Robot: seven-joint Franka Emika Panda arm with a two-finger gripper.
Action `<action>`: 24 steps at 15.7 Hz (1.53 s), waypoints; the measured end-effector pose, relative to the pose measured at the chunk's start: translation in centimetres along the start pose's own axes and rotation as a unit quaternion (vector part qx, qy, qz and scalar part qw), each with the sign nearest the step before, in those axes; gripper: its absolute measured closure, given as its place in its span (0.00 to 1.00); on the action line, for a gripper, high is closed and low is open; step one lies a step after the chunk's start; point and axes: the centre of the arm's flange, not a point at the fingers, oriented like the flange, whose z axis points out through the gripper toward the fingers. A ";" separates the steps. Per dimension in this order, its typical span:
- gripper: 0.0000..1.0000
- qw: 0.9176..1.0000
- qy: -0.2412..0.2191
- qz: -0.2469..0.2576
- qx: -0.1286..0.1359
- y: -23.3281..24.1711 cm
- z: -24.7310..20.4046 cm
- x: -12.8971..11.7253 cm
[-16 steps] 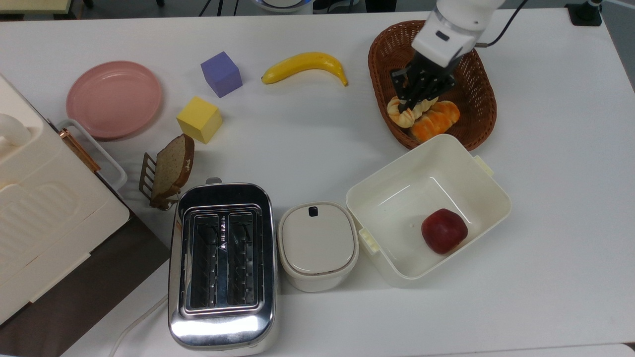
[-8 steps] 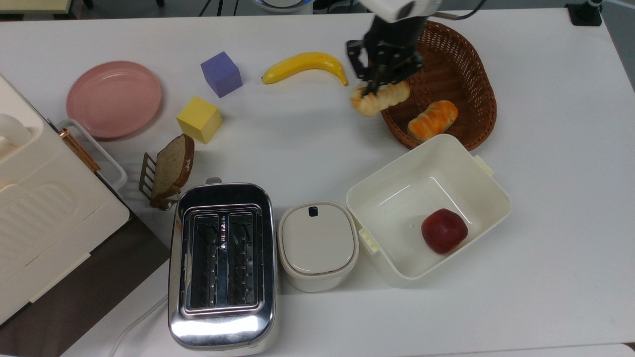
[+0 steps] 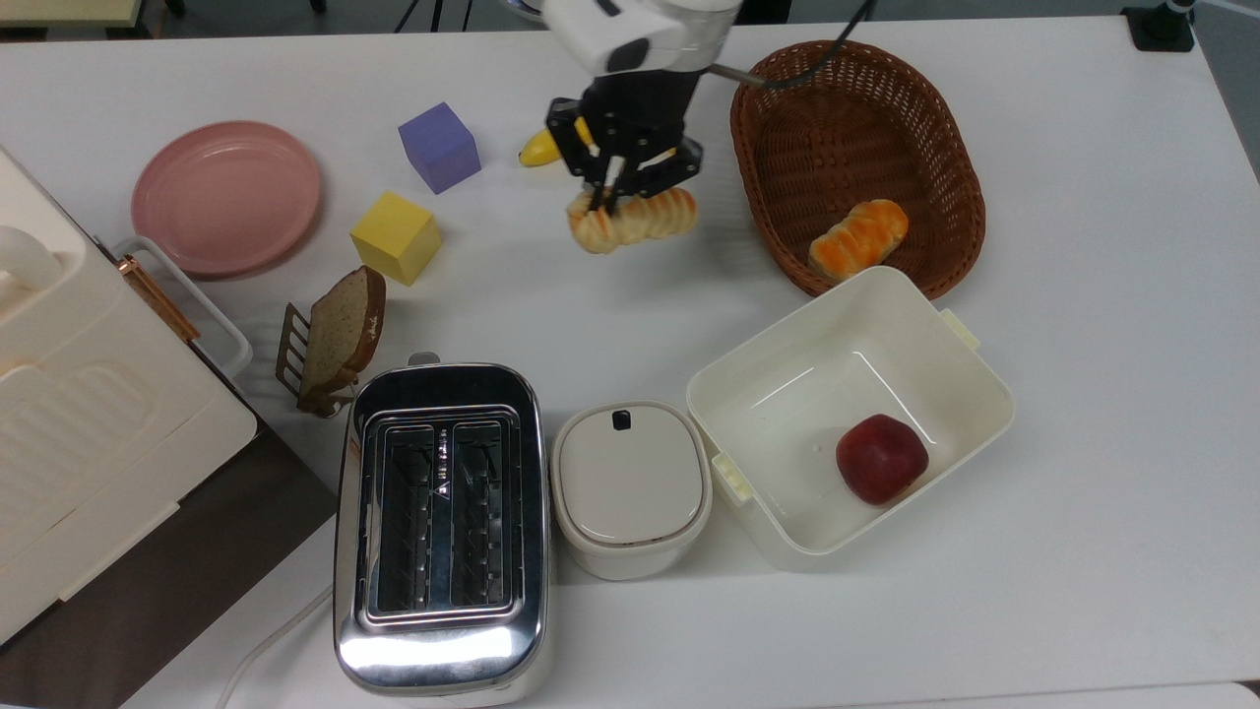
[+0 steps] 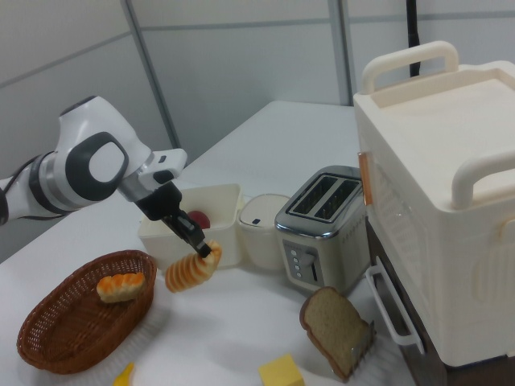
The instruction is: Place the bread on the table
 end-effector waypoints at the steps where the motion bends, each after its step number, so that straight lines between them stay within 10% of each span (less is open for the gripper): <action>1: 0.92 1.000 -0.002 0.003 -0.001 0.4 0.2 0.1; 6: 0.91 1.000 -0.010 -0.003 -0.009 1.4 1.4 0.2; 15: 0.00 0.998 -0.047 0.012 -0.035 3.6 1.6 0.0; 24: 0.00 0.993 -0.096 0.070 0.019 12.4 -13.2 -0.7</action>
